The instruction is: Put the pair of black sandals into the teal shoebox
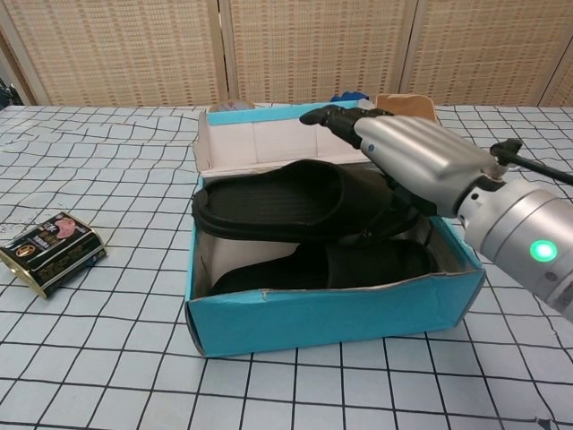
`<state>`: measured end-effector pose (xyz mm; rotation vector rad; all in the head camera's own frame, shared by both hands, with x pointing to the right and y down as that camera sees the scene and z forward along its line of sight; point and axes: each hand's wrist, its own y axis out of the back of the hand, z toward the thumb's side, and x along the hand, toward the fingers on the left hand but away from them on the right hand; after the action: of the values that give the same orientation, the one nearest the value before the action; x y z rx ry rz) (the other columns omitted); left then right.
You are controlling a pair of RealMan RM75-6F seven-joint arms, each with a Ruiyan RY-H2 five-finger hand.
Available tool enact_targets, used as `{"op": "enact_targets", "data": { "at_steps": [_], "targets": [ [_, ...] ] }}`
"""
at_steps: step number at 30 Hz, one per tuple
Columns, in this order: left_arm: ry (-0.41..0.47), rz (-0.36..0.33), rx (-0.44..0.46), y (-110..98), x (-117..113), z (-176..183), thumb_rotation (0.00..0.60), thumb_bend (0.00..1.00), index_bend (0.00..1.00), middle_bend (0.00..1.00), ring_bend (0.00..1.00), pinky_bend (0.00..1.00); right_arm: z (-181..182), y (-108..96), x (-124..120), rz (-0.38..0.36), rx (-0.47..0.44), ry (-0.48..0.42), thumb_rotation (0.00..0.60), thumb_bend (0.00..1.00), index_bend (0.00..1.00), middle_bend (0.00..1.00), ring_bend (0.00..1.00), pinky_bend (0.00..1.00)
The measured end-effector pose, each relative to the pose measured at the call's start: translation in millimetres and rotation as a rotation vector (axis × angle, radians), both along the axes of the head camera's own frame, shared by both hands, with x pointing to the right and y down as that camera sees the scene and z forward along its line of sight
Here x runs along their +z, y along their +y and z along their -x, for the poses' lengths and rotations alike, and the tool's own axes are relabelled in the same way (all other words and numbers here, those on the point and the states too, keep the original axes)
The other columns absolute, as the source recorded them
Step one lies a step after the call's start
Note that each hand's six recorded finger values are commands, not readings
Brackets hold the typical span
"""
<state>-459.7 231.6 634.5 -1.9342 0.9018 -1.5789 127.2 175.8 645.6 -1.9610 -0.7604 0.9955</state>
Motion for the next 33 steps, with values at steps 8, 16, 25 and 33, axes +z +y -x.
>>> {"op": "enact_targets", "data": {
  "at_steps": [8, 16, 25, 33],
  "targets": [
    [-0.002, 0.001, 0.002, 0.3, 0.4, -0.3, 0.600, 0.57, 0.29, 0.23, 0.29, 0.45, 7.9, 1.2, -20.4, 0.088, 0.005, -0.103, 0.600, 0.00, 0.14, 0.11, 0.04, 0.03],
    [0.000, 0.005, 0.003, 0.6, 0.6, -0.5, 0.600, 0.57, 0.29, 0.23, 0.29, 0.45, 41.6, -1.0, -13.7, 0.051, 0.015, -0.174, 0.600, 0.58, 0.61, 0.53, 0.44, 0.44],
    [0.008, 0.000, -0.006, -0.3, -1.2, 0.6, 0.600, 0.57, 0.29, 0.23, 0.29, 0.45, 62.8, -10.4, 9.3, -0.019, 0.003, -0.150, 0.600, 0.68, 0.65, 0.54, 0.45, 0.44],
    [0.010, 0.003, -0.011, -0.6, -0.9, 1.5, 0.600, 0.57, 0.29, 0.23, 0.29, 0.46, 65.6, -11.5, 29.0, -0.015, -0.015, -0.118, 0.600, 0.68, 0.65, 0.54, 0.45, 0.44]
  ]
}}
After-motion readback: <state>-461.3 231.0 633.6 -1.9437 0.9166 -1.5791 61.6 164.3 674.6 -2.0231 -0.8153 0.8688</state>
